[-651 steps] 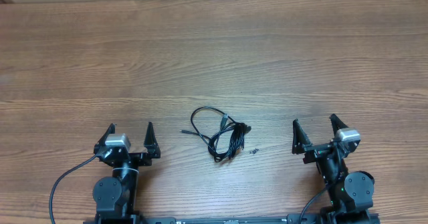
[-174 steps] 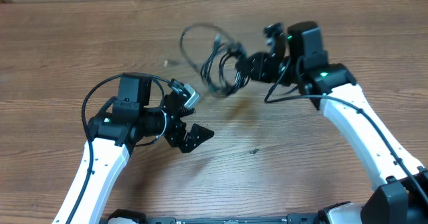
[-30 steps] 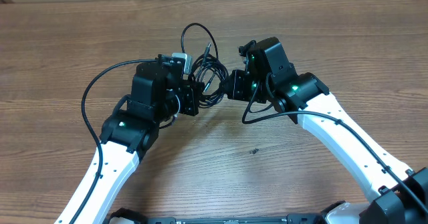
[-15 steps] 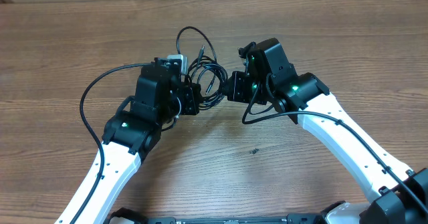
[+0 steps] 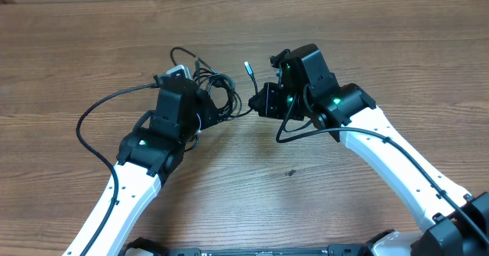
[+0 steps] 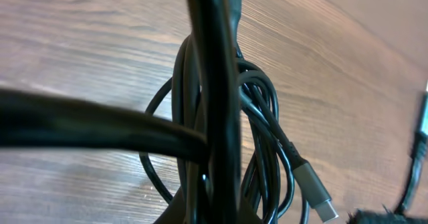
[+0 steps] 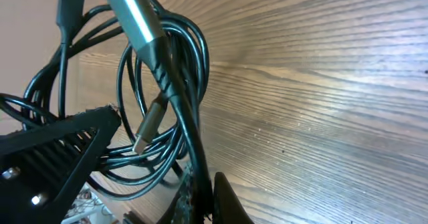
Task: Untangle cables
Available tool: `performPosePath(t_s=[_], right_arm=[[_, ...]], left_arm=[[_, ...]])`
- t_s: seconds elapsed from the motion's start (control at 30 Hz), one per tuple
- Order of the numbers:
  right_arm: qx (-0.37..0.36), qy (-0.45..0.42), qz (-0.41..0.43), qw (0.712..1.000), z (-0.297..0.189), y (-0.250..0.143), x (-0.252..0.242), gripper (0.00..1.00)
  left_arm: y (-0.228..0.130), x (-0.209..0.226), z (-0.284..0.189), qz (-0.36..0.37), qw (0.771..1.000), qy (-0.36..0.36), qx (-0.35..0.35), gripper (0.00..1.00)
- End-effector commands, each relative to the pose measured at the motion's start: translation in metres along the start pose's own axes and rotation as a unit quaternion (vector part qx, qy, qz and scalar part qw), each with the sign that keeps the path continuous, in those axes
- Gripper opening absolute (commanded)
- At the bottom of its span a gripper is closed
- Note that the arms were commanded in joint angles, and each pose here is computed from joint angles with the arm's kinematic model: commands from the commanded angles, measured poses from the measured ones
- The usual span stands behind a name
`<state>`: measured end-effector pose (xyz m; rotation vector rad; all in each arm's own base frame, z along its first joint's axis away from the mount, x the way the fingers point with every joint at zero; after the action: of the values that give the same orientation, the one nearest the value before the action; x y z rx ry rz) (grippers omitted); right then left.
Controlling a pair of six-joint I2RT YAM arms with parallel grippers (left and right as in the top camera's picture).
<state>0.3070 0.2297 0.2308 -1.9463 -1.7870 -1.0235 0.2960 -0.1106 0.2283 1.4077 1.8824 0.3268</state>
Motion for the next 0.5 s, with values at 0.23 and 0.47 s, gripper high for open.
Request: performPosePath(t_s=[0.23,0.47], right_arm=[[-0.016,0.020,-0.015,1.000,-0.011,0.004,0.014,0.33],[-0.016,0.020,-0.015,1.000,-0.011,0.004,0.014,0.73]], left_arm=[[0.010,-0.004,-0.004,-0.012,1.000,-0.007,-0.018,0.04],[0.010,-0.009,-0.004,0.011,1.000,-0.024,-0.013,0.04]])
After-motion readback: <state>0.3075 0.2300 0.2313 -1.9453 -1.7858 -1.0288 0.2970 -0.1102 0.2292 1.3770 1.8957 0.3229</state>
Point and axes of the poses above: each gripper's point midway between its finger pads, its own z axis out along the fingers, its own x axis along the line the jaws close on, y = z × x, the point moved 6 cm from there along -z, back along the fingers, and after that the axes turned 7 degrees about z, right-handed, at the moved point
